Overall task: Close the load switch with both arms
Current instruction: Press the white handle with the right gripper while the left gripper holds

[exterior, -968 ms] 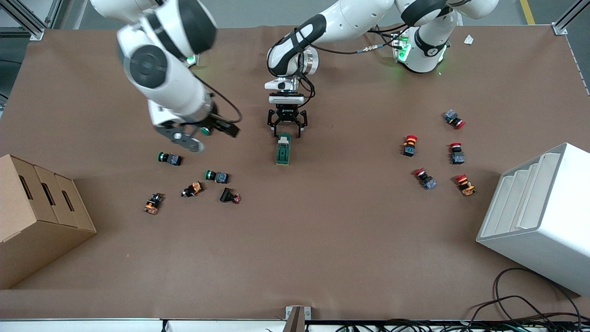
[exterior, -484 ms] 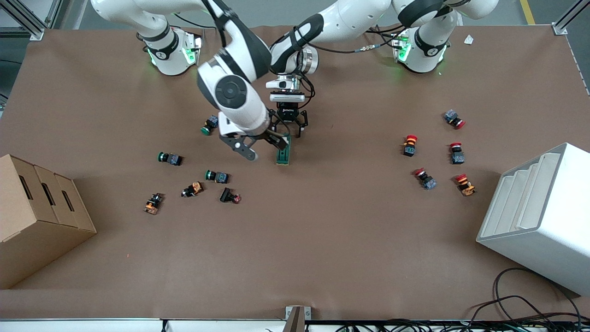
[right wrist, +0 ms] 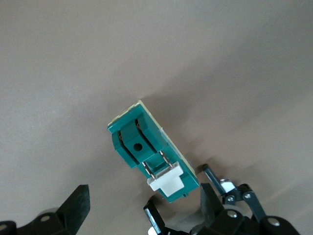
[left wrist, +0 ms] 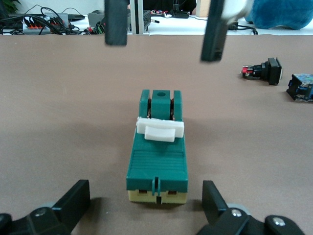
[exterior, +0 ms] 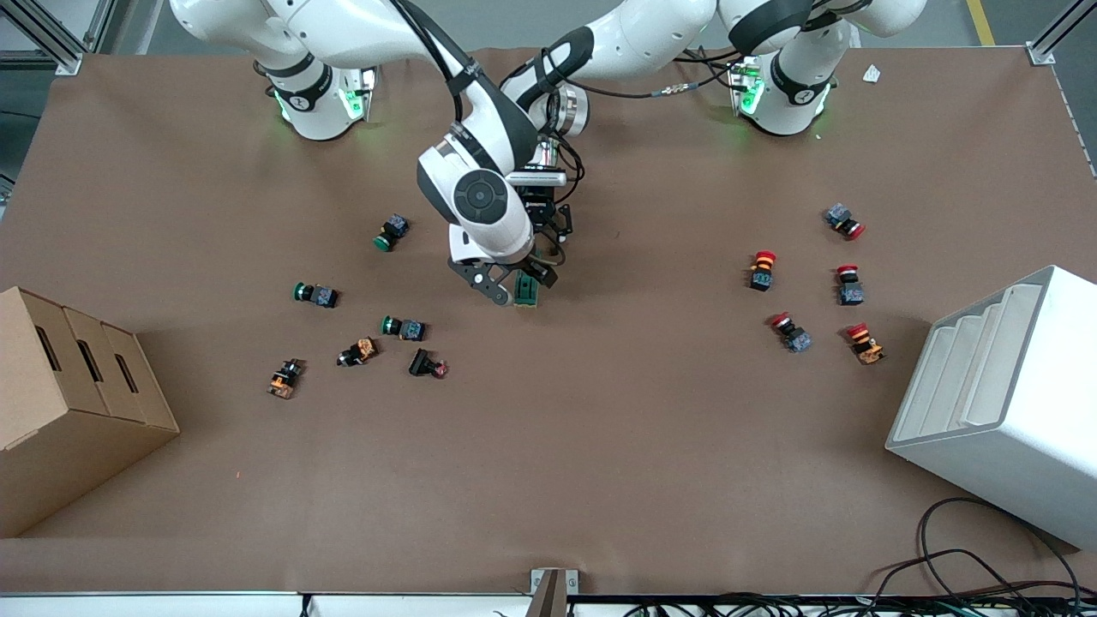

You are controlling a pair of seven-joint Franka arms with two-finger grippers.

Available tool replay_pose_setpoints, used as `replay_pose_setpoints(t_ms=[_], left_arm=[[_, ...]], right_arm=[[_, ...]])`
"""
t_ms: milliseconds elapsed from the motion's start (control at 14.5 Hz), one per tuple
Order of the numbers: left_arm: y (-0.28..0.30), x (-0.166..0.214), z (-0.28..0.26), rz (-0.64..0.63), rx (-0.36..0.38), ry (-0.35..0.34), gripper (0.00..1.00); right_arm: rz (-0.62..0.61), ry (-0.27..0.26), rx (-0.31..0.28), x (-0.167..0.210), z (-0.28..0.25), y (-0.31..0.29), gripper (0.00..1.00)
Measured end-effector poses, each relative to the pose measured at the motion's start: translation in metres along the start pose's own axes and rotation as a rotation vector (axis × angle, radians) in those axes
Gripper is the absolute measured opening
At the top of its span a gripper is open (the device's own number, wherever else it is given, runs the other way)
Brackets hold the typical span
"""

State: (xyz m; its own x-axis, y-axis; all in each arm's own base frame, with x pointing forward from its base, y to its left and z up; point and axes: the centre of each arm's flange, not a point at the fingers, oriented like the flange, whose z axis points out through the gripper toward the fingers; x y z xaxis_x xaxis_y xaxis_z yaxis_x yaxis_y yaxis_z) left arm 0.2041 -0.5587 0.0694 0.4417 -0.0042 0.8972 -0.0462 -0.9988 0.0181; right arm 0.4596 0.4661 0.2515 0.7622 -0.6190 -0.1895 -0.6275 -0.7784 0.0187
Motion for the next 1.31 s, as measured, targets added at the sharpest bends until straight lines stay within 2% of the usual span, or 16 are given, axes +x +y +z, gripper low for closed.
replay_pose_setpoints(t_ms=[484,760,1106,1313], left_arm=[[-0.001,-0.004,0.000,0.001,-0.002,0.025,1.00],[-0.001,-0.004,0.000,0.001,-0.002,0.025,1.00],[-0.001,-0.004,0.000,0.001,-0.002,0.026,1.00],[-0.001,-0.004,0.000,0.001,-0.002,0.026,1.00]], right_arm=[[-0.012,0.009,0.013,-0.026,0.048,-0.006,1.00],[-0.012,0.009,0.003,-0.026,0.052,-0.005,1.00],[0.004,-0.005,-0.079,-0.045,0.063,0.002,1.00],[0.005,-0.004,-0.081,-0.050,0.063,0.002,1.00]])
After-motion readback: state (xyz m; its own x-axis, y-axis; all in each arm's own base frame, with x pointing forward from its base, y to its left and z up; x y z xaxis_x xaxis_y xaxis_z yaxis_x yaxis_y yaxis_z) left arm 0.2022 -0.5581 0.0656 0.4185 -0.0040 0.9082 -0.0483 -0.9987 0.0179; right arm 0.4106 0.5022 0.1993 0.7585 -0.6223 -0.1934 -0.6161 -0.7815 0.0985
